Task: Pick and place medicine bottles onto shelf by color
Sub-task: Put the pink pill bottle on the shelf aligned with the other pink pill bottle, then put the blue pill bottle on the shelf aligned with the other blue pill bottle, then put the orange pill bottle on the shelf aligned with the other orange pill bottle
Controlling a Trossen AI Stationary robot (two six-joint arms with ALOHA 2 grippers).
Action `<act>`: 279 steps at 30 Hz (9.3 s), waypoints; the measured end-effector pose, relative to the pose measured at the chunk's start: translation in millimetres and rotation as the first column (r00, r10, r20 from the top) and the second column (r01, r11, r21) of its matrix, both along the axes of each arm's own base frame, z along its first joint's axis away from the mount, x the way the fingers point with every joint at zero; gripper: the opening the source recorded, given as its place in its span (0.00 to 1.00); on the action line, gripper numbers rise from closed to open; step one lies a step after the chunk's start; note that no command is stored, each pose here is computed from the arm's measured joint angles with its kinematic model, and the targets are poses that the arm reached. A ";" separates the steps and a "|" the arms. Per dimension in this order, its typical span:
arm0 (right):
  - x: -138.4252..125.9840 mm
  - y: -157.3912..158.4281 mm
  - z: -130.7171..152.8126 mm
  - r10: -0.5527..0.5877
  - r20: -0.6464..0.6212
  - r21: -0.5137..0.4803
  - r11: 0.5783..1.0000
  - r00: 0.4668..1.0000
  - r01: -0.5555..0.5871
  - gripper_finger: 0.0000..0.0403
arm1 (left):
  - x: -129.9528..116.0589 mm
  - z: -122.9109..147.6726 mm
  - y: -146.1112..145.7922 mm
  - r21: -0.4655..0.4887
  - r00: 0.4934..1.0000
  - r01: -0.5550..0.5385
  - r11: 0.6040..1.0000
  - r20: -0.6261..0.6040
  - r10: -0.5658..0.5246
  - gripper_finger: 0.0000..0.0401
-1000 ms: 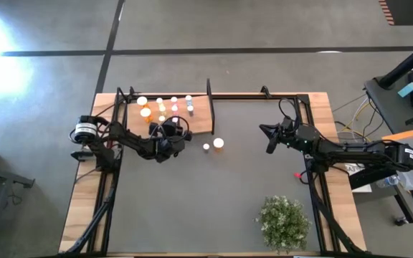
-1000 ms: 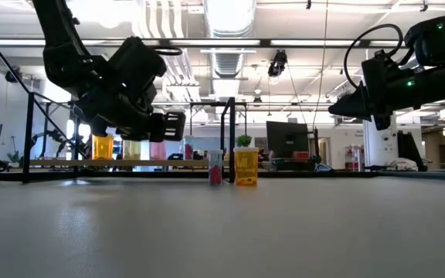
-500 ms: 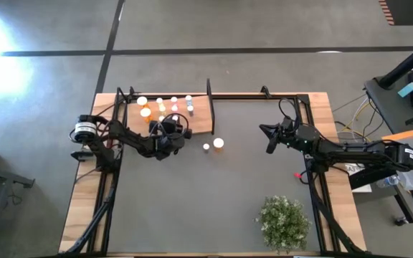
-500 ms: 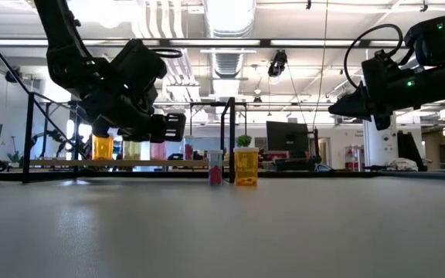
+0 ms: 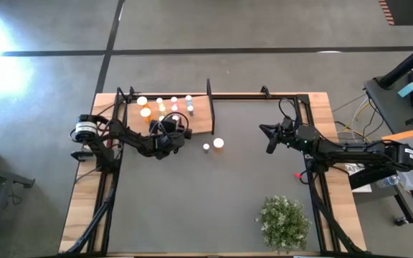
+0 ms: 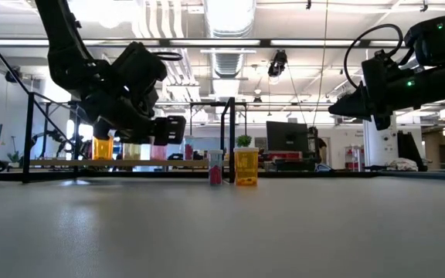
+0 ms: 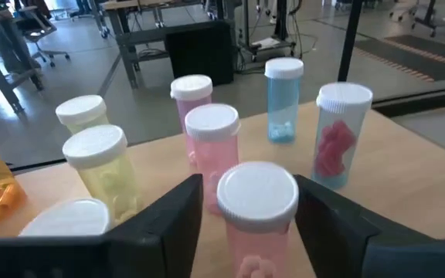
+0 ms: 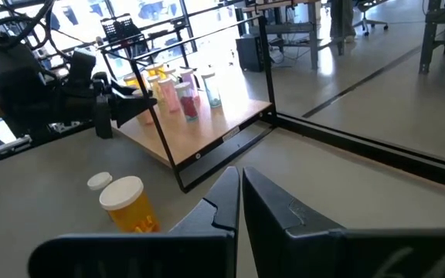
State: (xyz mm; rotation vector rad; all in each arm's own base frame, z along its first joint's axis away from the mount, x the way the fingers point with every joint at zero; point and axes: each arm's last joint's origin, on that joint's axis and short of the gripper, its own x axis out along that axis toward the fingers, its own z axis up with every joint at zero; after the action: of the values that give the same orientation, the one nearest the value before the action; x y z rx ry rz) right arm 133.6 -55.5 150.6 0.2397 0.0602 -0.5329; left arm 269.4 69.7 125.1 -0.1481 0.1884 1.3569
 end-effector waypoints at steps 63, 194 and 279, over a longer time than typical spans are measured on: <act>0.0 0.0 0.0 0.000 0.000 0.000 1.000 1.000 0.000 0.02 | 47.1 -39.8 -85.4 0.114 0.740 0.671 0.733 -0.034 -0.672 0.50; 0.0 0.0 -0.1 0.000 0.000 0.000 1.000 1.000 0.000 0.02 | 37.8 -16.3 4.8 0.099 0.985 0.149 0.984 0.072 -0.157 0.24; 0.0 0.0 0.0 0.000 0.000 0.000 1.000 1.000 0.000 0.02 | 47.9 2.0 -86.6 0.007 0.627 0.779 0.627 0.023 -0.779 0.98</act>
State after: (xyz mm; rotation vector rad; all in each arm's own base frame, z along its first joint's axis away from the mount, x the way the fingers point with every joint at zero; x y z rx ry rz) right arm 133.6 -55.6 150.5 0.2397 0.0607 -0.5332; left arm 317.4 -17.0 127.1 -0.0670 0.2017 0.4655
